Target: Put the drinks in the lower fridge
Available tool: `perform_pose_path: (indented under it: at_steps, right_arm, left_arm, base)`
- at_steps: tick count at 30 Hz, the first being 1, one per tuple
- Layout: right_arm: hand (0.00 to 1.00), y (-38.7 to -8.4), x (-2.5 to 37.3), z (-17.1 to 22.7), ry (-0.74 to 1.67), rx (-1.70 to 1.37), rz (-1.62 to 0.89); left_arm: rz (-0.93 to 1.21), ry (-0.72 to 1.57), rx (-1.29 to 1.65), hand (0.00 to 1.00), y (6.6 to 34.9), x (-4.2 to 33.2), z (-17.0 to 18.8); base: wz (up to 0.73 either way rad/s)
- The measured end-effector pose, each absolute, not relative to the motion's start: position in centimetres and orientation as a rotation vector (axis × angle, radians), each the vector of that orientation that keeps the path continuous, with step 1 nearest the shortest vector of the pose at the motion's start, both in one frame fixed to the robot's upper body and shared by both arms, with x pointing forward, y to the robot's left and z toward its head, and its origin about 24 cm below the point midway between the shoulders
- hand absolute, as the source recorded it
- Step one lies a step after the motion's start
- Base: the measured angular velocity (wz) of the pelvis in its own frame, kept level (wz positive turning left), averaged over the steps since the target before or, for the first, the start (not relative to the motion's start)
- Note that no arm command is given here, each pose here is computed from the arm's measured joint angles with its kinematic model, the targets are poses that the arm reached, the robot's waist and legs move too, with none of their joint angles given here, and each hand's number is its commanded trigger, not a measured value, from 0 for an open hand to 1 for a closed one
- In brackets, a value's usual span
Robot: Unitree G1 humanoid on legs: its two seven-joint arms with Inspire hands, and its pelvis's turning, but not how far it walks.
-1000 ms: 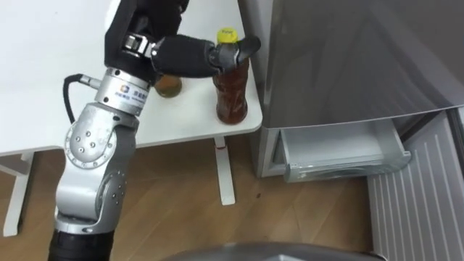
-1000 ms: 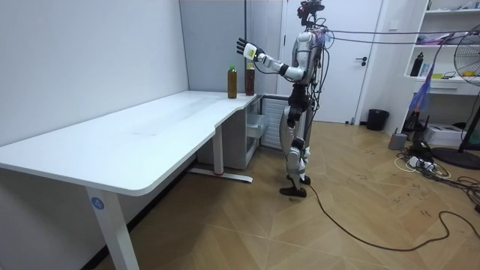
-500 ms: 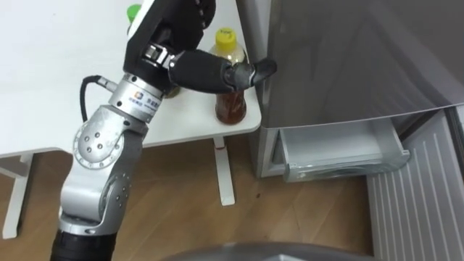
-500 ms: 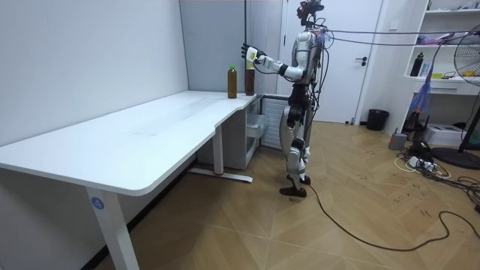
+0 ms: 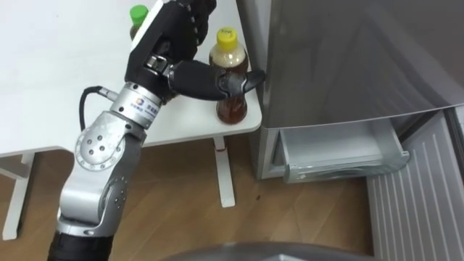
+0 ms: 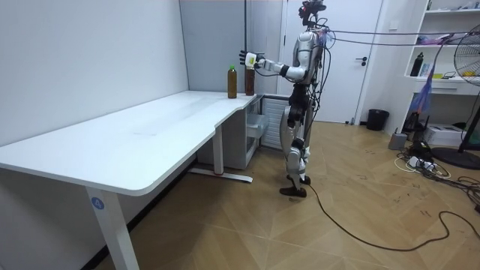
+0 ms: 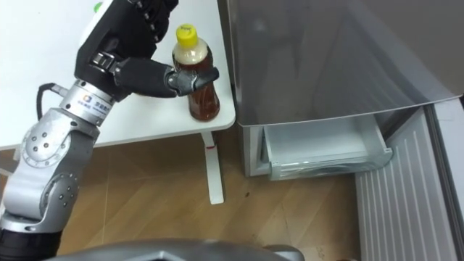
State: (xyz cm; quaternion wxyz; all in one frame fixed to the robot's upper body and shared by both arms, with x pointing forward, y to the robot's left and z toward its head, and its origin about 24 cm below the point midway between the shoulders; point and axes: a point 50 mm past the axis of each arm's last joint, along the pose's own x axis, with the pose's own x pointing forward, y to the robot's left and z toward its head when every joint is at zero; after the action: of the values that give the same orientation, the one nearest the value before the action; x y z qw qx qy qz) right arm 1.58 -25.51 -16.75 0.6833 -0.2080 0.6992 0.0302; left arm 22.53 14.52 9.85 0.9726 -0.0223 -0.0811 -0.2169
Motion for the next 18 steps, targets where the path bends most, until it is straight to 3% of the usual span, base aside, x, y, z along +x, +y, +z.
perform_pose_path:
  at_steps: [18]
  right_arm:
    - [0.0,-25.4,1.5,-16.8,1.573,-0.463,0.07]
  left_arm:
    - [-0.356,-0.089,-0.026,0.0,15.3,22.8,8.2]
  base:
    - [0.0]
